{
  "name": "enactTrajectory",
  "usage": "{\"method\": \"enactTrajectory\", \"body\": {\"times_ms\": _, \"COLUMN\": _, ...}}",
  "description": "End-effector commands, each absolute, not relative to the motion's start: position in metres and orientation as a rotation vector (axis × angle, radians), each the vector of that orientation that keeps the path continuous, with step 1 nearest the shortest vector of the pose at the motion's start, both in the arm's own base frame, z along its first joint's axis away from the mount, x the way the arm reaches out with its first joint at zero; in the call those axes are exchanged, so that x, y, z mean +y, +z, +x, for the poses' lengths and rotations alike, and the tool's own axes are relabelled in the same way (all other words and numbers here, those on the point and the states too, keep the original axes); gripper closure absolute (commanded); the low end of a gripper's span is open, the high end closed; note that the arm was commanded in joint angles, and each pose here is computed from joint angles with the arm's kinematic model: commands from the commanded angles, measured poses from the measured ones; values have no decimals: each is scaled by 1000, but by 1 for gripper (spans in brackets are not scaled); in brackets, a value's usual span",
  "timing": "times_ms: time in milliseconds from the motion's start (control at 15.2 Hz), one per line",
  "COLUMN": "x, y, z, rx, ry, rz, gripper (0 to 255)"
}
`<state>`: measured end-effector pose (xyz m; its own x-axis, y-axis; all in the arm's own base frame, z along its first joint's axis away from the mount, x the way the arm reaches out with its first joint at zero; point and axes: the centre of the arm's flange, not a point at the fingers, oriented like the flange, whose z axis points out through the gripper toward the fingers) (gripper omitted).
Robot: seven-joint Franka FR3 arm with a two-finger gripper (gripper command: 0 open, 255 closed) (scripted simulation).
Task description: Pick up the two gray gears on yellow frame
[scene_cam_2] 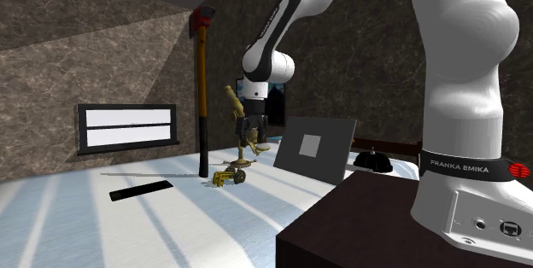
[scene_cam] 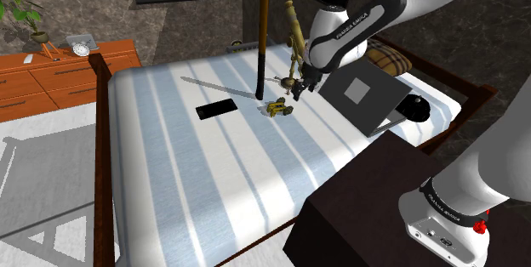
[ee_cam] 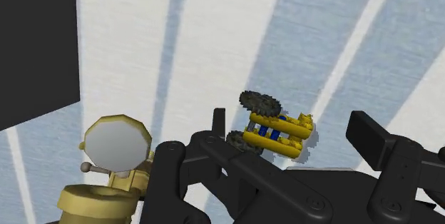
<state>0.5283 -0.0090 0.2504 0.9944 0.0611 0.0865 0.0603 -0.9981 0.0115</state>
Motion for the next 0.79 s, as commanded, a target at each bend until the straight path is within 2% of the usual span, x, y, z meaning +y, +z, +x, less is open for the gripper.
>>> {"method": "enactTrajectory", "body": {"times_ms": 0, "x": -9, "y": 228, "z": 542, "rx": 112, "ry": 142, "rz": 3129, "gripper": 0}}
{"method": "enactTrajectory", "body": {"times_ms": 396, "x": -6, "y": 163, "z": 586, "rx": 160, "ry": 157, "rz": 3130, "gripper": 0}}
{"method": "enactTrajectory", "body": {"times_ms": 726, "x": -6, "y": 137, "z": 589, "rx": 164, "ry": 158, "rz": 3130, "gripper": 0}}
